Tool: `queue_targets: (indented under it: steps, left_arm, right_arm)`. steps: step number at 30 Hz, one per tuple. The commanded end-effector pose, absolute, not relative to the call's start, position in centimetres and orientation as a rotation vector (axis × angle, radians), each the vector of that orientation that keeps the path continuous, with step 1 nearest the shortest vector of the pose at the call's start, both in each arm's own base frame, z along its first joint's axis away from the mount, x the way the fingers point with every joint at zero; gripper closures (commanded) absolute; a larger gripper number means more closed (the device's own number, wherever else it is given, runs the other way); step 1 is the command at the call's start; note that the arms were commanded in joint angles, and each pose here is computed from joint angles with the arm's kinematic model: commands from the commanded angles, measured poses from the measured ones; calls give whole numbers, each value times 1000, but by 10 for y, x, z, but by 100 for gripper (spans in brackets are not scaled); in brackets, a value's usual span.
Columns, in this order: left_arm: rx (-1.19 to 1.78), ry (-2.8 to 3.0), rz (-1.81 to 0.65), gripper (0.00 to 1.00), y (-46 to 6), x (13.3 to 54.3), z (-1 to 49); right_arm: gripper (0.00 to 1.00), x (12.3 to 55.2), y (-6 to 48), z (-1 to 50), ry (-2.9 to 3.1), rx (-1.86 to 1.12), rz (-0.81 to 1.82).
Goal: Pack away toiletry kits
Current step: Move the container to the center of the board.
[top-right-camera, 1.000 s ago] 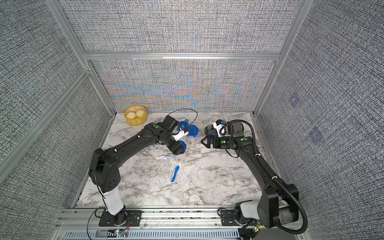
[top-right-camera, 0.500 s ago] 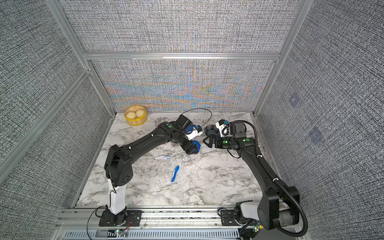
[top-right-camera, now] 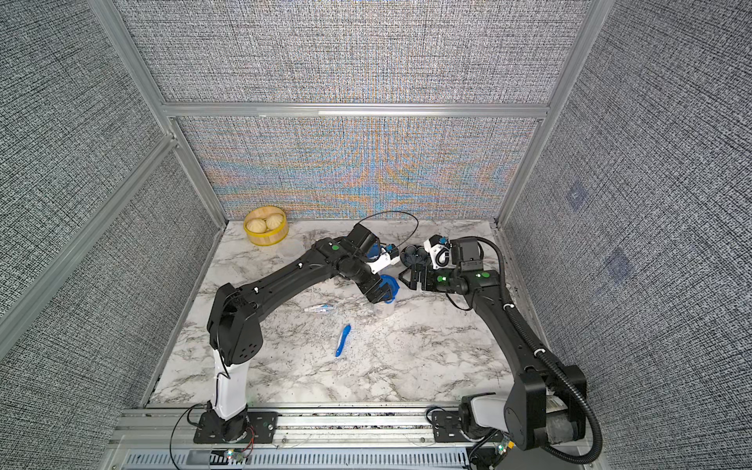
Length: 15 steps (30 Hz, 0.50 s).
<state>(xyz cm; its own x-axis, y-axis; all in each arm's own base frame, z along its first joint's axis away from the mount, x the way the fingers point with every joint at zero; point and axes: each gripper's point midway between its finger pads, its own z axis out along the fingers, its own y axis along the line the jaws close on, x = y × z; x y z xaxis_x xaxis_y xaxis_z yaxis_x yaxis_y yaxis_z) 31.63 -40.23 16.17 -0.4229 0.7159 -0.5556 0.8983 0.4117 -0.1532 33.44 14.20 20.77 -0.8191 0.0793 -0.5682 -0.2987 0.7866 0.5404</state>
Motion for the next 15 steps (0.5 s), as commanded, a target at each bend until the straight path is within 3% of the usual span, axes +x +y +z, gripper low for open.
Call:
queue_targets:
  steps: [1, 8, 15]
  left_arm:
    - [1375, 2168, -693, 0, -416, 317, 184]
    - [1223, 2134, -675, 0, -384, 325, 222]
    - [616, 2030, -615, 11, -278, 368, 252]
  right_arm:
    - [1, 338, 141, 208, 2380, -162, 839]
    - [3, 342, 127, 216, 2325, -142, 733]
    - [18, 334, 170, 259, 2154, -436, 761]
